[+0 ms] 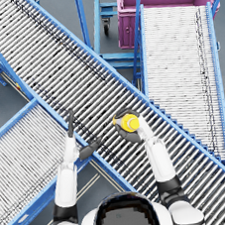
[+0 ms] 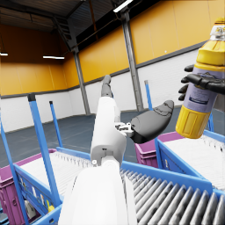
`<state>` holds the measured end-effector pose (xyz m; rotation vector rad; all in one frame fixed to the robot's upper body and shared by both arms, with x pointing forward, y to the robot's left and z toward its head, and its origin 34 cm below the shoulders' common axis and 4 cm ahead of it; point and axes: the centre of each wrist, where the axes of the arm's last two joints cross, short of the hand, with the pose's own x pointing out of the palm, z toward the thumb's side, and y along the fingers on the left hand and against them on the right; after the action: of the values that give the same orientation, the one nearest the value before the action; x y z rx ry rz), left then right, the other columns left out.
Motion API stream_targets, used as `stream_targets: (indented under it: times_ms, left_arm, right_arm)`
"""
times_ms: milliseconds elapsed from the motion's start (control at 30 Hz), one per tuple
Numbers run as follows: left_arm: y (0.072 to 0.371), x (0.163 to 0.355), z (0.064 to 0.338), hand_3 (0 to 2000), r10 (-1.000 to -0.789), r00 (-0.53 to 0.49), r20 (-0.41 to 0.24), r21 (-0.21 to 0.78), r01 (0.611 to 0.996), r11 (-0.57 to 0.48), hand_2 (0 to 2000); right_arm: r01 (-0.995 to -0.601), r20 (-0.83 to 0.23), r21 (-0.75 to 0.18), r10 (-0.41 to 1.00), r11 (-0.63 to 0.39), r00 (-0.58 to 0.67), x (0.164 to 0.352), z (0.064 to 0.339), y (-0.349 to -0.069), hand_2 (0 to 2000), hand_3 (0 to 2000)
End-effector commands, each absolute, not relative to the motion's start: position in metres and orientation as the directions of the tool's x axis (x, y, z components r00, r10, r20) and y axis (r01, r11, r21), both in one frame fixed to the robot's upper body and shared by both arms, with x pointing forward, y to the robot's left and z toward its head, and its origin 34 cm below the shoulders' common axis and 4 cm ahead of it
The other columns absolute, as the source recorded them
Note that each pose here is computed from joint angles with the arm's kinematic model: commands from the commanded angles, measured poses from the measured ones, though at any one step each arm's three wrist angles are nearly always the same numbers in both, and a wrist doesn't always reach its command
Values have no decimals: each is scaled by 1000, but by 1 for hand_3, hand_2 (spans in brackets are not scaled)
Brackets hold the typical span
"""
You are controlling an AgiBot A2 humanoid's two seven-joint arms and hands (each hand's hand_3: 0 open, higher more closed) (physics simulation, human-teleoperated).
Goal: Pick up the oil and place it on the left assembly line, put the cola on the right, and keep Sprite still
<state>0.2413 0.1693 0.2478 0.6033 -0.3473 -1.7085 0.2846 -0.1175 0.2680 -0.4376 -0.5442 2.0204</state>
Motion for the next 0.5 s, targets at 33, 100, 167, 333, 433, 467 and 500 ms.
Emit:
stream_targets:
  times_ms: [33, 100, 167, 333, 433, 467, 500]
  left_arm:
    - [145, 243, 241, 0, -950, -218, -225, 510, 804, -306, 0]
    - [139, 246, 234, 0, -943, -233, -238, 483, 814, -324, 0]
    - [133, 247, 230, 0, -937, -250, -244, 467, 816, -339, 0]
    - [128, 248, 209, 0, -925, -280, -255, 392, 845, -364, 0]
    - [120, 246, 219, 0, -922, -296, -248, 429, 820, -379, 0]
    - [120, 247, 220, 0, -924, -293, -244, 433, 820, -374, 0]
    - [120, 249, 221, 0, -927, -289, -239, 435, 822, -368, 0]
  right_arm:
    - [-629, -226, -533, 812, -565, -538, 277, 280, -96, 2000, 2000]
    - [-607, -242, -537, 796, -586, -555, 272, 283, -87, 2000, 2000]
    - [-587, -240, -556, 790, -589, -565, 268, 289, -78, 2000, 2000]
    - [-515, -222, -656, 794, -551, -567, 254, 318, -73, 2000, 2000]
    - [-551, -224, -592, 777, -588, -589, 259, 298, -64, 2000, 2000]
    - [-552, -225, -583, 771, -596, -596, 258, 295, -62, 2000, 2000]
    - [-548, -229, -575, 762, -608, -605, 256, 292, -60, 2000, 2000]
